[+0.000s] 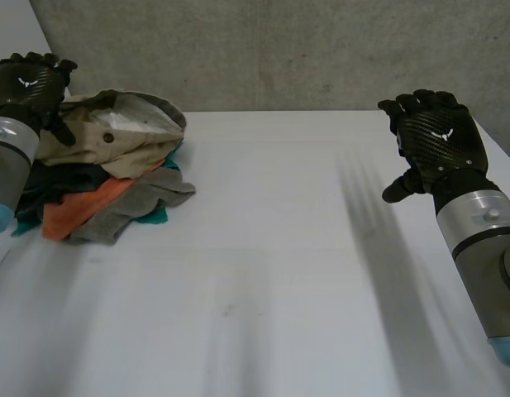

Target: Fold the laundry.

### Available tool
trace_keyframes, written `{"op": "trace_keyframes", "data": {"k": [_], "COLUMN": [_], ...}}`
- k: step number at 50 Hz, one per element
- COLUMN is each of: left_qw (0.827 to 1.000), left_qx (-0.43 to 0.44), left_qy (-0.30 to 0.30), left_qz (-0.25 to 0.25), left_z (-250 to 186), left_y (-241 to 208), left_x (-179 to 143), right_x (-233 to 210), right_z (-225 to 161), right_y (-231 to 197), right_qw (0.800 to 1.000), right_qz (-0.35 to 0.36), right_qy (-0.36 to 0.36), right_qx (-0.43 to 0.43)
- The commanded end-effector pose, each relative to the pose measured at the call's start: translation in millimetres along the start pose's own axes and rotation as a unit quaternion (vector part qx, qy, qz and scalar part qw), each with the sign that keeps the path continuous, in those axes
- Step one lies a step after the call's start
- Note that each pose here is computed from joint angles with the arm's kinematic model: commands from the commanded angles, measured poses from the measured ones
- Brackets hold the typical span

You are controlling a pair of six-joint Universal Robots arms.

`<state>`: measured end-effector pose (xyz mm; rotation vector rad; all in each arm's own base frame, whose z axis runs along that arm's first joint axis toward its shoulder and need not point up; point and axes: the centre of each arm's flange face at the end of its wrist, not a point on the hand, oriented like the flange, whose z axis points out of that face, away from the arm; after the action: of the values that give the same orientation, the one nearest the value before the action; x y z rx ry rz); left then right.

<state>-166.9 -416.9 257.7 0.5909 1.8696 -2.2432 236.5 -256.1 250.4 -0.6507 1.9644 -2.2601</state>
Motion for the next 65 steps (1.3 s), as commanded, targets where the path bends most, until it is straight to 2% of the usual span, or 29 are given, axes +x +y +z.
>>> {"op": "trace_keyframes", "data": {"k": [1,7,17,31,35,41,42,45,46,49,51,56,57,60,61,64,65], "left_qw": [0.999,0.997,0.997,0.999,0.999,0.996,0.992,0.986,0.982,0.977,0.972,0.957,0.95,0.939,0.931,0.915,0.905], "left_qx": [-0.013,-0.029,-0.032,-0.028,-0.017,0.086,0.118,0.153,0.167,0.166,0.156,0.109,0.091,0.059,0.035,0.006,-0.011], "left_qy": [0.047,0.061,0.048,0.025,0.019,-0.015,-0.008,0.018,0.042,0.086,0.133,0.231,0.262,0.303,0.331,0.369,0.392], "left_qz": [-0.012,-0.045,-0.042,0.024,0.035,-0.016,-0.033,-0.061,-0.076,-0.099,-0.114,-0.136,-0.143,-0.149,-0.154,-0.162,-0.163], "left_z": [-12,-14,1,59,58,39,28,9,-7,-32,-60,-115,-133,-159,-175,-196,-208], "left_y": [-11,-8,4,76,52,-53,-81,-117,-136,-154,-164,-157,-149,-135,-123,-107,-99], "left_x": [23,22,14,5,4,6,12,27,42,68,97,164,188,221,241,268,280], "right_x": [2,3,4,1,5,13,16,21,25,32,39,51,54,58,60,62,62], "right_z": [-2,-3,-2,-1,1,4,5,7,8,10,12,17,19,22,24,27,30], "right_y": [-2,-2,-3,11,11,8,6,5,4,2,0,2,2,7,11,19,25], "right_qw": [1.0,1.0,1.0,0.999,0.999,0.999,0.999,0.999,0.999,0.999,0.999,0.998,0.998,0.998,0.997,0.997,0.996], "right_qz": [0.0,0.0,0.002,0.001,0.0,-0.003,-0.003,-0.004,-0.004,-0.005,-0.006,-0.007,-0.008,-0.009,-0.011,-0.013,-0.017], "right_qy": [0.002,0.002,0.0,-0.004,0.001,0.013,0.018,0.024,0.029,0.039,0.045,0.052,0.055,0.058,0.059,0.061,0.06], "right_qx": [-0.006,-0.008,-0.011,-0.035,-0.035,-0.029,-0.027,-0.025,-0.024,-0.024,-0.023,-0.029,-0.031,-0.039,-0.045,-0.054,-0.063]}}
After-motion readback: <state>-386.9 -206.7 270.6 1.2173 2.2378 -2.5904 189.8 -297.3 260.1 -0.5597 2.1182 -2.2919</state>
